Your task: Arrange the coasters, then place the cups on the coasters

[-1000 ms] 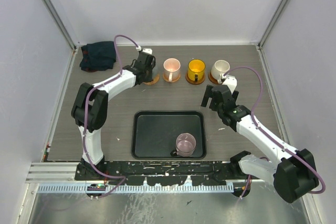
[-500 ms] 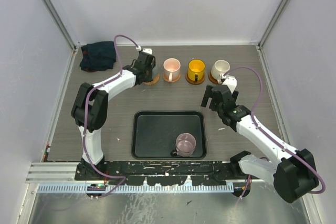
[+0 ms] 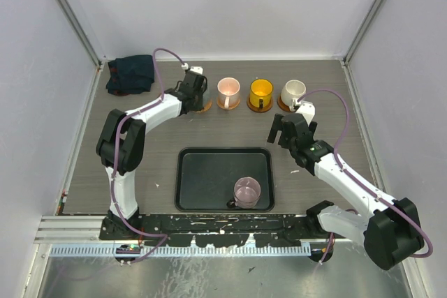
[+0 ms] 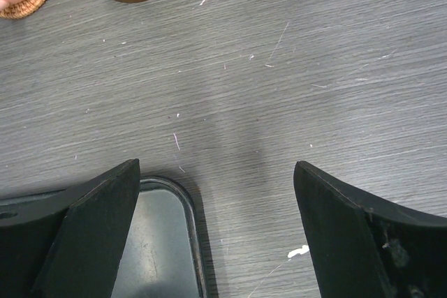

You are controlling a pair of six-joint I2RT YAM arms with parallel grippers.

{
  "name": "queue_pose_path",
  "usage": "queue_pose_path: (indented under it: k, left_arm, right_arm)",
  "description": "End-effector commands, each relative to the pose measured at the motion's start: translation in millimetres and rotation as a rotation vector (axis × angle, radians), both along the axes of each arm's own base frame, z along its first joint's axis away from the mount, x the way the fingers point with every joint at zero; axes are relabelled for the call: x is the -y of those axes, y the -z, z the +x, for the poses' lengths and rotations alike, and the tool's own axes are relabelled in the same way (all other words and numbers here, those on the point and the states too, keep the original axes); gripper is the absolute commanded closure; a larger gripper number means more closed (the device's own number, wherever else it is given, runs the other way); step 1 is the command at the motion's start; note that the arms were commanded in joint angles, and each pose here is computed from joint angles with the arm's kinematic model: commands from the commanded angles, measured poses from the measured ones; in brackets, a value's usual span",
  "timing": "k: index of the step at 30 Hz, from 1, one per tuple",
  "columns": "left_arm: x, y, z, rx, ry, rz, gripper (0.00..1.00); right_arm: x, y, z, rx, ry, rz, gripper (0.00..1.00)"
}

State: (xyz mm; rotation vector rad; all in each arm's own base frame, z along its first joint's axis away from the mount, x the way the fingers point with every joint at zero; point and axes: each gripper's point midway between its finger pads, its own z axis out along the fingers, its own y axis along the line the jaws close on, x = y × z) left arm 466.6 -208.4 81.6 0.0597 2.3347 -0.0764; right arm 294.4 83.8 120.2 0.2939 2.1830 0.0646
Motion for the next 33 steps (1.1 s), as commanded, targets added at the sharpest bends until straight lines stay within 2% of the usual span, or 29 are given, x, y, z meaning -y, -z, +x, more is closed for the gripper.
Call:
queue_pose_path:
  k: [1,33]
  left_arm:
    - [8,-43,32,0.172,-0.034,-0.077,1.00]
    - [1,-61,22,0.198,-0.042,-0.081,1.00]
  right_arm:
    - [-4,-8,7,0.043,0.006,0.033,0.05]
    - [-10,-2,6,0.029,-0.013,0.057,0.05]
